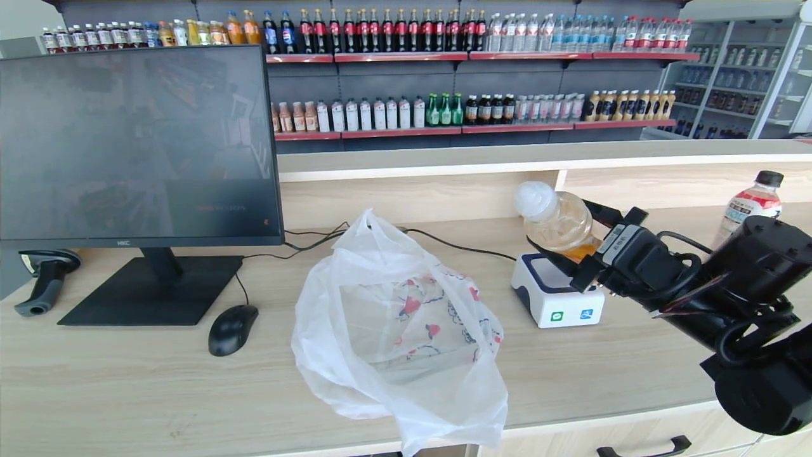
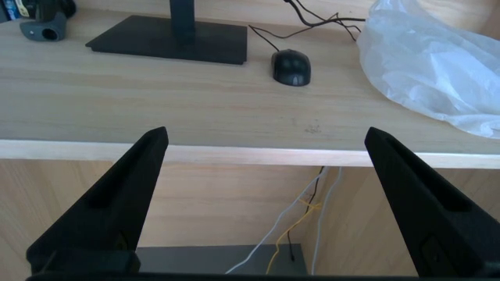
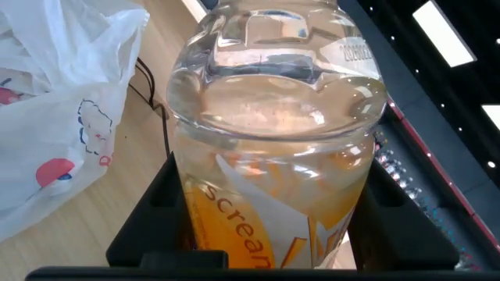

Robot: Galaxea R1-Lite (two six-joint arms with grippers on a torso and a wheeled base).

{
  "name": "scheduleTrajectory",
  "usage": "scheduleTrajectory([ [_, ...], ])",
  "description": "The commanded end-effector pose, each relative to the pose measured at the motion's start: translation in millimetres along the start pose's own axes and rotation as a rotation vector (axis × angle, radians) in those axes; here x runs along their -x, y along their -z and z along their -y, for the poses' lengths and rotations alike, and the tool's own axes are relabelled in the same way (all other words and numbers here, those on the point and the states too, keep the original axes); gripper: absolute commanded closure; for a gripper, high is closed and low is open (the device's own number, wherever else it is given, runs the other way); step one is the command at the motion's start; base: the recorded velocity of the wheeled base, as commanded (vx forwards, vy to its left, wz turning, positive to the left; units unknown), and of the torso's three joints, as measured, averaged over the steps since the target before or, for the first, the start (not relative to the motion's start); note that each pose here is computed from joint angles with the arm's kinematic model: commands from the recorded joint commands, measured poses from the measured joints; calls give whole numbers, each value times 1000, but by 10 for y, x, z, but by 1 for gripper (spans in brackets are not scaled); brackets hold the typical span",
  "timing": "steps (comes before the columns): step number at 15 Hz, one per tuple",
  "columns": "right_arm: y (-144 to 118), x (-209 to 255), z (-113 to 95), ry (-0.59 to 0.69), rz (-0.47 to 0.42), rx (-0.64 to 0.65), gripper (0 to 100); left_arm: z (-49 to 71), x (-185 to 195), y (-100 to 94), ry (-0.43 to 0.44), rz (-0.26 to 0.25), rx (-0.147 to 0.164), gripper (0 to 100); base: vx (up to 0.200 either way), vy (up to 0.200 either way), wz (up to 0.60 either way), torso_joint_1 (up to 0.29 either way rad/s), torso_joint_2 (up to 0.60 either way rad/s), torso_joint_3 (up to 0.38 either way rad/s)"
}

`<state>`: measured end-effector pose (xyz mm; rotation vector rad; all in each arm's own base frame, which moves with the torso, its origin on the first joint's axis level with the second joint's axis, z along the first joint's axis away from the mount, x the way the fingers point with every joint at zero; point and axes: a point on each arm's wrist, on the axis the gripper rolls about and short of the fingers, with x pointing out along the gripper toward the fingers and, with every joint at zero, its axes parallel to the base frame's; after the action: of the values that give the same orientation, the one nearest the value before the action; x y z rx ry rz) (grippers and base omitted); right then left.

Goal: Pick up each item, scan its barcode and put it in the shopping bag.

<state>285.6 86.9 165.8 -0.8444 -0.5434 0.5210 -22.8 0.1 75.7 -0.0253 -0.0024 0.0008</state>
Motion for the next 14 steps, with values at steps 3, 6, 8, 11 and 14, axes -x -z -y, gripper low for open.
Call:
scheduleTrajectory([
  [3, 51, -98, -10, 6, 9, -6, 100, 0, 0, -1, -1, 1, 1, 0, 0, 0, 0, 0, 0, 0],
  [6, 84, -178, -28, 6, 17, -32, 100, 0, 0, -1, -1, 1, 1, 0, 0, 0, 0, 0, 0, 0],
  [8, 94, -184, -37, 4, 15, -35, 100, 0, 0, -1, -1, 1, -1, 0, 0, 0, 0, 0, 0, 0],
  [11, 108, -171, -36, 5, 8, -37, 100, 0, 0, -1, -1, 1, 1, 0, 0, 0, 0, 0, 0, 0],
  [14, 136, -181, -54, 0, 2, -51, 100, 0, 0, -1, -1, 1, 1, 0, 0, 0, 0, 0, 0, 0],
])
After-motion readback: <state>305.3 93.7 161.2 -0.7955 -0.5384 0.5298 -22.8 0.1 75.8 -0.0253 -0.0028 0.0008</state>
